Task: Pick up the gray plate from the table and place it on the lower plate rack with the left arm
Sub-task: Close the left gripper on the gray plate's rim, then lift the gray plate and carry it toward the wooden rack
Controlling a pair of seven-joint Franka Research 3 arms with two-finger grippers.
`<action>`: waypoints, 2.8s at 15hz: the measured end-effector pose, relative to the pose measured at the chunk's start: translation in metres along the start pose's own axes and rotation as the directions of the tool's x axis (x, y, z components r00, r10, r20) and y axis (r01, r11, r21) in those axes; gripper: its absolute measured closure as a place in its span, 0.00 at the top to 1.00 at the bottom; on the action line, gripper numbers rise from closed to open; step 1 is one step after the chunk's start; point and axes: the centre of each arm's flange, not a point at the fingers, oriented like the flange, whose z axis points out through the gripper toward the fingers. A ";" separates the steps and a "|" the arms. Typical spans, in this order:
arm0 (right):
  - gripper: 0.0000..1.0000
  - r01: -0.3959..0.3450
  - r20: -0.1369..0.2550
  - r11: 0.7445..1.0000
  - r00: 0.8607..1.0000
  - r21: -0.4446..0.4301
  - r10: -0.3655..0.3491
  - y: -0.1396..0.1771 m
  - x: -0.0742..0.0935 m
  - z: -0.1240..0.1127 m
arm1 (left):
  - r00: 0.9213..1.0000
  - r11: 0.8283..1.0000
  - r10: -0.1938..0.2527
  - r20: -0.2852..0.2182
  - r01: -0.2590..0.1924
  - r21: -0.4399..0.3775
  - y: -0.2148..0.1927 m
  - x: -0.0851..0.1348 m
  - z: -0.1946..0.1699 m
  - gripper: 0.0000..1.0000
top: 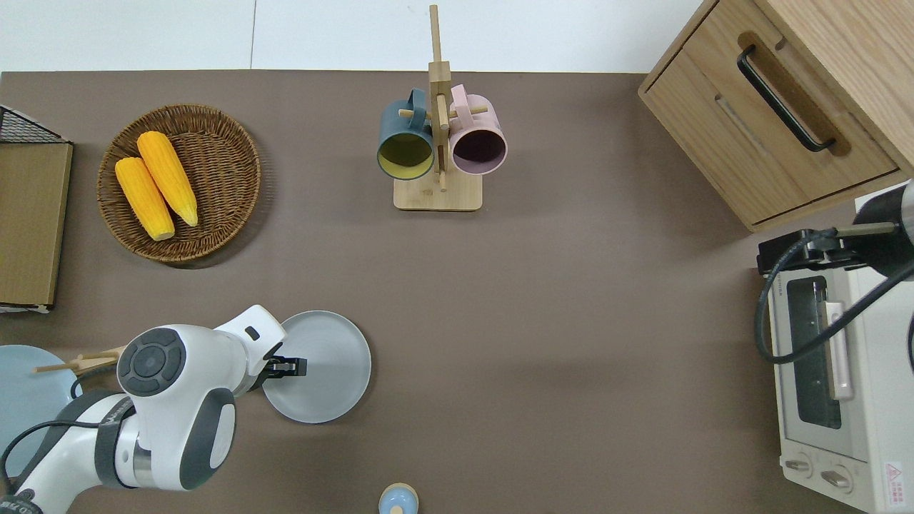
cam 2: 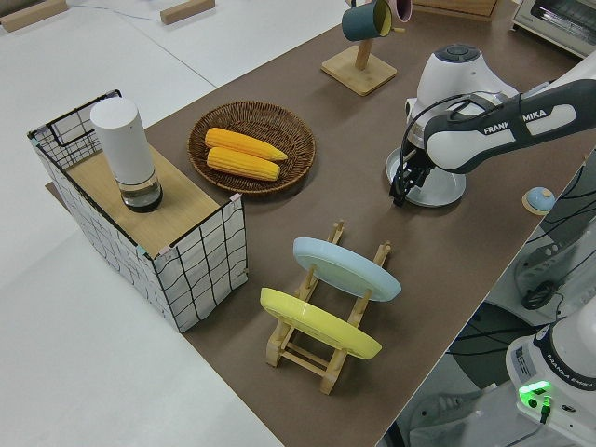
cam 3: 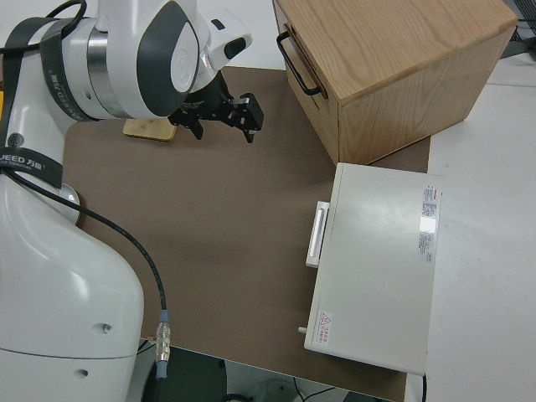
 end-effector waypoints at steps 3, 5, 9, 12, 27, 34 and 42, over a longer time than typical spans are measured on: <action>0.99 0.000 0.000 1.000 1.000 0.000 0.000 0.000 0.000 0.000 | 1.000 1.000 0.000 -0.005 0.000 0.000 0.000 0.001 -0.002 0.44; 0.99 0.000 0.000 1.000 1.000 0.000 0.000 0.000 0.000 0.000 | 1.000 1.000 -0.002 -0.010 0.002 -0.001 -0.001 0.001 -0.004 0.30; 0.99 0.000 0.000 1.000 1.000 0.000 0.000 0.000 0.000 0.000 | 1.000 1.000 -0.005 -0.012 0.004 -0.001 -0.002 0.001 -0.005 0.23; 0.99 0.000 0.000 1.000 1.000 0.000 0.000 0.000 0.000 0.000 | 1.000 1.000 -0.011 -0.014 0.011 -0.002 -0.005 0.002 -0.006 0.11; 0.99 0.000 0.000 1.000 1.000 0.000 0.000 0.000 0.000 0.000 | 0.999 1.000 -0.025 -0.025 0.025 -0.019 -0.003 0.004 -0.015 0.05; 0.99 0.000 0.000 1.000 1.000 0.000 0.000 0.000 0.000 0.000 | 0.999 0.999 -0.039 0.004 0.039 -0.023 -0.003 -0.001 -0.059 0.02; 0.99 0.000 0.000 1.000 1.000 0.000 0.000 0.000 0.000 0.000 | 0.996 0.998 -0.061 0.064 0.062 -0.027 -0.012 -0.009 -0.121 0.02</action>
